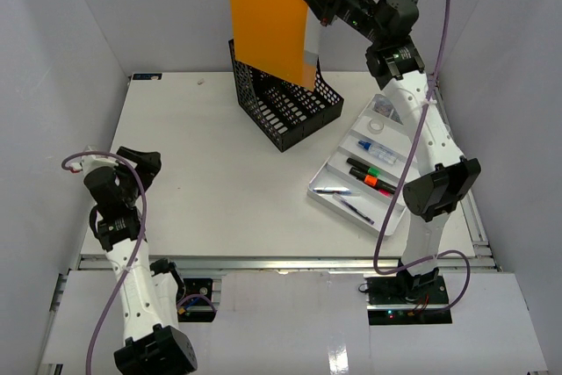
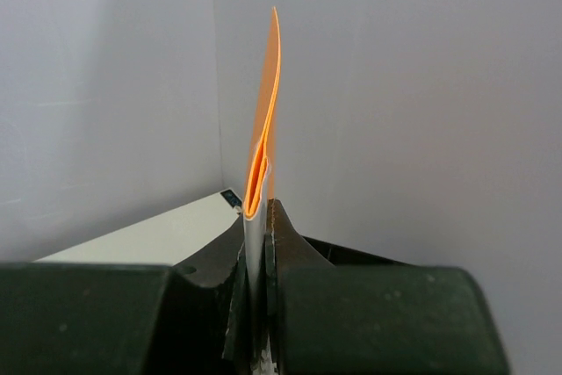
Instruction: Organize the desk
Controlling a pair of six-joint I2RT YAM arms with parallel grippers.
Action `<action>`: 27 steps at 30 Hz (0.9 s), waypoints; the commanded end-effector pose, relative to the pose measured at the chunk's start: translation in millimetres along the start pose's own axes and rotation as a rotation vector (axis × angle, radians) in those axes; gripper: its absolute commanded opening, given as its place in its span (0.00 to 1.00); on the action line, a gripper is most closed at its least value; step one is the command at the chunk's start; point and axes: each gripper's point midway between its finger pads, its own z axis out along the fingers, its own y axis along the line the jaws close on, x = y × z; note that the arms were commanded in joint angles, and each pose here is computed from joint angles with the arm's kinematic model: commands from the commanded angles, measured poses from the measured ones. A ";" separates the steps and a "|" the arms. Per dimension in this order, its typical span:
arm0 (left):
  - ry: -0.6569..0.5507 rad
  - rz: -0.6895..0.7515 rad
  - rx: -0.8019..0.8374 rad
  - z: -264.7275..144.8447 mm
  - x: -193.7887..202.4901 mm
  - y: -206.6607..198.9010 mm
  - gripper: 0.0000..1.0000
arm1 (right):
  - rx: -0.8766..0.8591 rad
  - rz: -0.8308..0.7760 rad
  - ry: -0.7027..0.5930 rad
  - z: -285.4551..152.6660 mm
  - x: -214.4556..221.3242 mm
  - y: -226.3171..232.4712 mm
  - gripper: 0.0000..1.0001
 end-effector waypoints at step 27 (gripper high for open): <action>0.029 0.092 0.065 5.2 19.2 6.2 0.88 | 0.013 -0.129 -0.098 19.1 13.9 -13.4 0.08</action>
